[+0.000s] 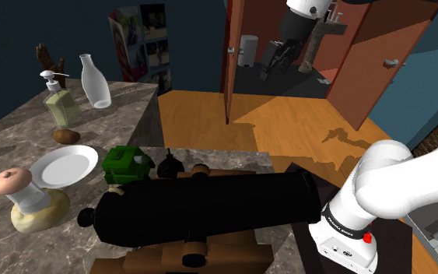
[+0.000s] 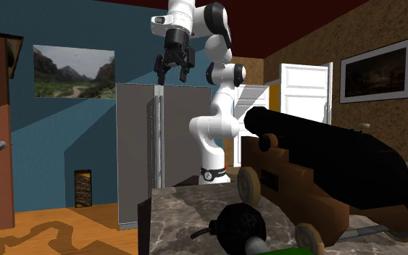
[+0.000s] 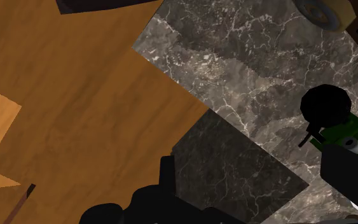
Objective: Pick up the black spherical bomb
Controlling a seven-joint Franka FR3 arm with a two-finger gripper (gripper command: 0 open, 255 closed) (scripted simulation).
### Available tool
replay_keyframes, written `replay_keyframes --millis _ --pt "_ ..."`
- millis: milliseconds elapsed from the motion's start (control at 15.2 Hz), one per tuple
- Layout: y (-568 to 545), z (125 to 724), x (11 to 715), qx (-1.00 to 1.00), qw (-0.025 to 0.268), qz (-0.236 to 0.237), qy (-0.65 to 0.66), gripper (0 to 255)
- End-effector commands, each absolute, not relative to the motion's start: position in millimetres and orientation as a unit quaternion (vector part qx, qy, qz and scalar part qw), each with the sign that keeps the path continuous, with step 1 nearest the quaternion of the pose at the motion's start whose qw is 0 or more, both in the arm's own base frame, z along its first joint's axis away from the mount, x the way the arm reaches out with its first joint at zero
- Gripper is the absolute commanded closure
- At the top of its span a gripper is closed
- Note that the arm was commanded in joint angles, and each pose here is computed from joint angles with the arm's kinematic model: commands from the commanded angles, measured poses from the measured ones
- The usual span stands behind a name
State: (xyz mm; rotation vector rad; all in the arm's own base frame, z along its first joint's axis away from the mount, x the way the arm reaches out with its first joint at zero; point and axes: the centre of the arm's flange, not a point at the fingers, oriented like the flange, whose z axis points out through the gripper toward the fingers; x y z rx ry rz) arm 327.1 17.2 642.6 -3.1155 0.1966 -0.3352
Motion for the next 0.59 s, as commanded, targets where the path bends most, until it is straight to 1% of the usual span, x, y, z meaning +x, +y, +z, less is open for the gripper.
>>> replay_keyframes --millis 0,528 --pt "17.2 642.6 327.1 -0.992 0.001 -0.107 0.063 0" --pt "85.5 578.9 383.3 -0.992 -0.007 -0.094 0.087 0"
